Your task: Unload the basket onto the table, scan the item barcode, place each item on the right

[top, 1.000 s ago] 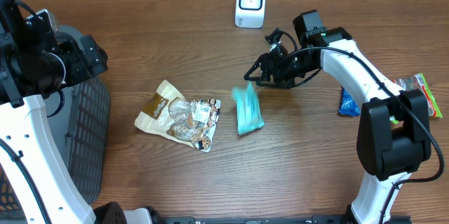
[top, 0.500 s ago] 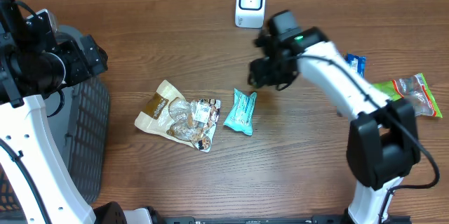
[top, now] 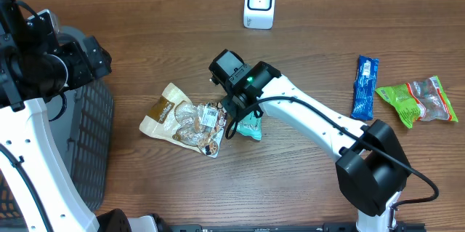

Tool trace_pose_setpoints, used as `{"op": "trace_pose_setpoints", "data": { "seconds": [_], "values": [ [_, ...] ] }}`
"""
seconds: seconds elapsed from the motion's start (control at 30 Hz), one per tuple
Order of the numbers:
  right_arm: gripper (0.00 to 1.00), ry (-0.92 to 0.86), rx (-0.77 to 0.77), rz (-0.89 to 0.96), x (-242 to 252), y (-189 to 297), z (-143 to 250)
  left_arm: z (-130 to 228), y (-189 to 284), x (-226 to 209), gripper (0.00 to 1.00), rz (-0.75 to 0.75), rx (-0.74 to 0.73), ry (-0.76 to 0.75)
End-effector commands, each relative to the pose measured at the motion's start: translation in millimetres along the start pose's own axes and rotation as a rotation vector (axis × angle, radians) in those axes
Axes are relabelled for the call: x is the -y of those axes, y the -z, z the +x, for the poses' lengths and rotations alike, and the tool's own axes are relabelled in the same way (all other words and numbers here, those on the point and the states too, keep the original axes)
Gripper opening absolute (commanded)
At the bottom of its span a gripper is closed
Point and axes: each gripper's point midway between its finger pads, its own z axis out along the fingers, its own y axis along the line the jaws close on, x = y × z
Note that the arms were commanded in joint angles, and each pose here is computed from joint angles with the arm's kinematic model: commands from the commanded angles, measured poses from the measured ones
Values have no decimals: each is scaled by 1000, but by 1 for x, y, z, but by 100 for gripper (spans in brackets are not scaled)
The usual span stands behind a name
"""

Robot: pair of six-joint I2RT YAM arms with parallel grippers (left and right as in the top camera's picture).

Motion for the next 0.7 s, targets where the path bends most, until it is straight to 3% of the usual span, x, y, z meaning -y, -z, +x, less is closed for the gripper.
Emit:
{"op": "trace_pose_setpoints", "data": {
  "seconds": [0.0, 0.33, 0.67],
  "values": [
    [53, 128, -38, -43, -26, -3, 7, -3, 8, 2, 100, 11, 28, 14],
    [54, 237, -140, -53, -60, -19, 40, -3, 8, 3, 100, 11, 28, 14],
    [63, 270, -100, 56, -43, -45, 42, -3, 8, 2, 100, 11, 28, 14]
  ]
}}
